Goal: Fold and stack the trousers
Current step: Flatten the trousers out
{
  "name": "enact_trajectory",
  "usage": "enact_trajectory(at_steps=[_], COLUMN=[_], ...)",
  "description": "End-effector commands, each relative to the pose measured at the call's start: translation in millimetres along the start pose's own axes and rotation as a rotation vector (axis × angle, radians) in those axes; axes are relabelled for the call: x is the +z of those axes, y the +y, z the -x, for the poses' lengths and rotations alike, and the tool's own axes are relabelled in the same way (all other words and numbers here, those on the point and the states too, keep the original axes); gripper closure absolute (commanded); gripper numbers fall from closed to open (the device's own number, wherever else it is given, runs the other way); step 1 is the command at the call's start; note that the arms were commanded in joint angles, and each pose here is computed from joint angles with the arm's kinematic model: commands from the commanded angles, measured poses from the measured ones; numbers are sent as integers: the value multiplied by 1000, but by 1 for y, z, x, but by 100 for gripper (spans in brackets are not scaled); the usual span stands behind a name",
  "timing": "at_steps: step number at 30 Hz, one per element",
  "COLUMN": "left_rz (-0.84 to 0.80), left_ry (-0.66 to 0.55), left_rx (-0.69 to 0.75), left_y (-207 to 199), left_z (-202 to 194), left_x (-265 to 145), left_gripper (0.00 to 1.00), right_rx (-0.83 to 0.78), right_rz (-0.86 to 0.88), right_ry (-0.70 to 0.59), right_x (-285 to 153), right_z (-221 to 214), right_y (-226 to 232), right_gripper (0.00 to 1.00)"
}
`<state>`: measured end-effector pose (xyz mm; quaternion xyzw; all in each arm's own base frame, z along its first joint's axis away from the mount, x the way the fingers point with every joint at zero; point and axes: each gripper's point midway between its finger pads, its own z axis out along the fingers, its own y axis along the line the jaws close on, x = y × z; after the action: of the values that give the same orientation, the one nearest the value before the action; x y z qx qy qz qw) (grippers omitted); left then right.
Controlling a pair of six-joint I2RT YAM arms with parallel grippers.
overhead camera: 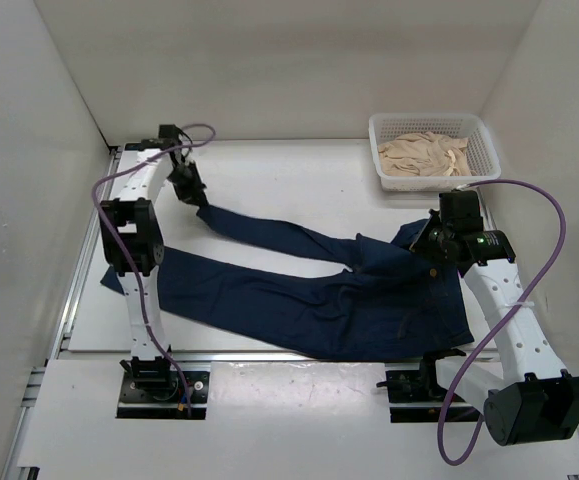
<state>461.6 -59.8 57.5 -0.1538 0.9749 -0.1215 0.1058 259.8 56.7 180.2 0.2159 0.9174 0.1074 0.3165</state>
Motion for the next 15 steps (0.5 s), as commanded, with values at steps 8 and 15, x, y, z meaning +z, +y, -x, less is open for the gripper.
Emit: enact_trajectory(at_steps=[8,15], left_rz=[-404,-457], left_ry=[-666,-727], left_rx=[83,6], left_y=[-44,2], left_z=[133,157], left_x=[-242,-264], left_gripper=[90,90], right_rx=[32,70], right_rz=[-14,-103], right_ry=[-77,-87], right_x=[-5,5], right_z=[11,3], right_y=[-3,-23], right_gripper=[100,100])
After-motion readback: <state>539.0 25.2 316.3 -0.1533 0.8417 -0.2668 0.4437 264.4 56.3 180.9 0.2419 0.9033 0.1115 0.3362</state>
